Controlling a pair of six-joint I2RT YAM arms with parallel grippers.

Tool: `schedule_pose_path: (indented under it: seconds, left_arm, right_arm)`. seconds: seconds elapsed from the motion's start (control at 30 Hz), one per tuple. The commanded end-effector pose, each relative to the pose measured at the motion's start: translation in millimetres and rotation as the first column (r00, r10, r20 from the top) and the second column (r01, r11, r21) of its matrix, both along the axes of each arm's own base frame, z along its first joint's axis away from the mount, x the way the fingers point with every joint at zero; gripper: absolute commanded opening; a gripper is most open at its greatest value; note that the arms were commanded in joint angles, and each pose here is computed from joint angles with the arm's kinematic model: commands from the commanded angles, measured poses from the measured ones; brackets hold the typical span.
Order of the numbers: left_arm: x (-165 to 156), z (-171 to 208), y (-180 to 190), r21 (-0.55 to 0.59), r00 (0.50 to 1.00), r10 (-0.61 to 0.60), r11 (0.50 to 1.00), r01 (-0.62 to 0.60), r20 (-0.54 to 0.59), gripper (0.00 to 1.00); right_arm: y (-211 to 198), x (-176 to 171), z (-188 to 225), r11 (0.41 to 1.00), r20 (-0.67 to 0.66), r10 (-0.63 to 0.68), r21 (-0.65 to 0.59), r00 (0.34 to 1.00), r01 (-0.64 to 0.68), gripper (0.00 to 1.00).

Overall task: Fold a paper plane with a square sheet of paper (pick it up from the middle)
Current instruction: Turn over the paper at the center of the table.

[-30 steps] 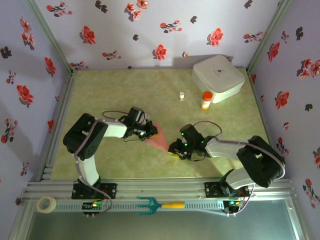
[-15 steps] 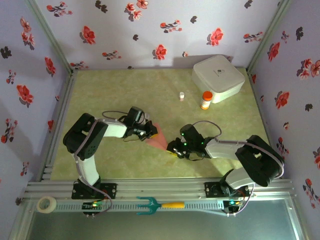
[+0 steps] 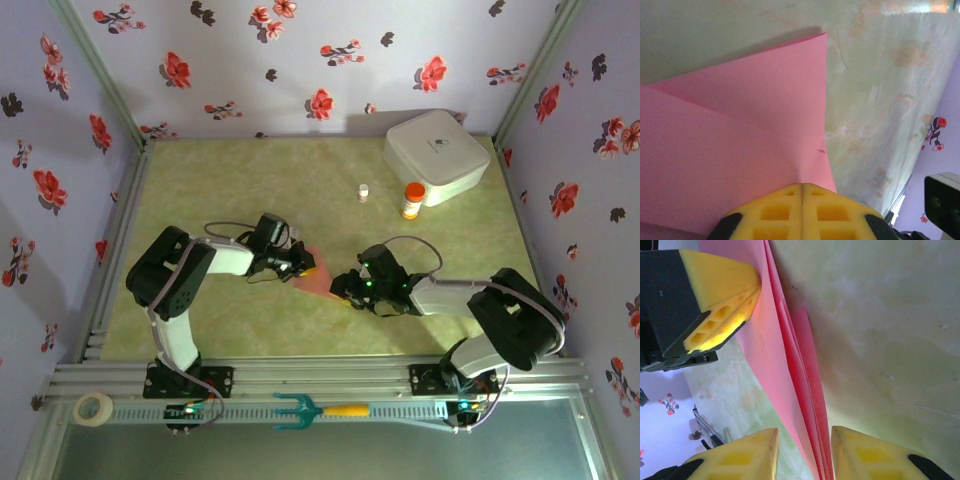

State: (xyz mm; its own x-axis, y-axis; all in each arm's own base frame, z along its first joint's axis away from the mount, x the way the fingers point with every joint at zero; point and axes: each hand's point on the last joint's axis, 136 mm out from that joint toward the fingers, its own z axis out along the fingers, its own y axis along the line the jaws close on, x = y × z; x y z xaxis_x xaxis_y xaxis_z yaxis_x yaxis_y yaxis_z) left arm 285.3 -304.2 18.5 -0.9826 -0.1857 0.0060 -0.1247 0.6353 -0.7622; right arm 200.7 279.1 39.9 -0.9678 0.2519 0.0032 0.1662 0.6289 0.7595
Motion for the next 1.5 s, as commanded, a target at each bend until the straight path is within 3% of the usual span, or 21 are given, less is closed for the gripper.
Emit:
schedule_pose_path:
  seconds: [0.0,0.3,0.47,0.7,0.93,1.2,1.47]
  left_arm:
    - [-5.4,-7.2,7.4,0.020,0.999,0.019,1.000,-0.018,-0.042,0.00]
    - [-5.0,-5.5,7.3,0.018,0.999,0.021,1.000,-0.020,-0.040,0.00]
    - [-3.0,0.1,6.5,0.010,0.999,0.019,1.000,-0.019,-0.027,0.01]
    - [4.7,38.4,-1.3,-0.033,0.998,0.000,0.999,0.002,0.064,0.12]
    - [3.5,76.6,11.8,0.059,0.977,-0.032,0.998,0.020,0.210,0.21]
    - [4.5,106.9,38.4,0.103,0.934,0.024,0.993,-0.065,0.356,0.24]
    - [0.7,124.8,60.0,0.126,0.900,0.067,0.983,-0.133,0.431,0.24]
  right_arm:
    - [1.9,5.3,2.2,1.000,0.043,0.020,0.008,0.999,-0.021,0.33]
    - [1.1,6.7,-0.3,1.000,0.051,0.023,0.010,0.998,-0.023,0.28]
    - [1.3,5.1,-1.0,0.999,0.051,0.034,0.013,0.998,-0.034,0.17]
    - [-1.2,4.0,9.5,0.998,0.095,0.057,0.005,0.994,-0.058,0.08]
    - [-27.1,7.3,32.1,0.988,0.225,0.086,-0.141,0.971,-0.054,0.05]
    - [-56.2,13.2,71.4,0.948,0.372,0.140,-0.318,0.918,-0.016,0.02]
    - [-71.3,13.1,100.9,0.841,0.484,0.268,-0.539,0.833,0.043,0.01]
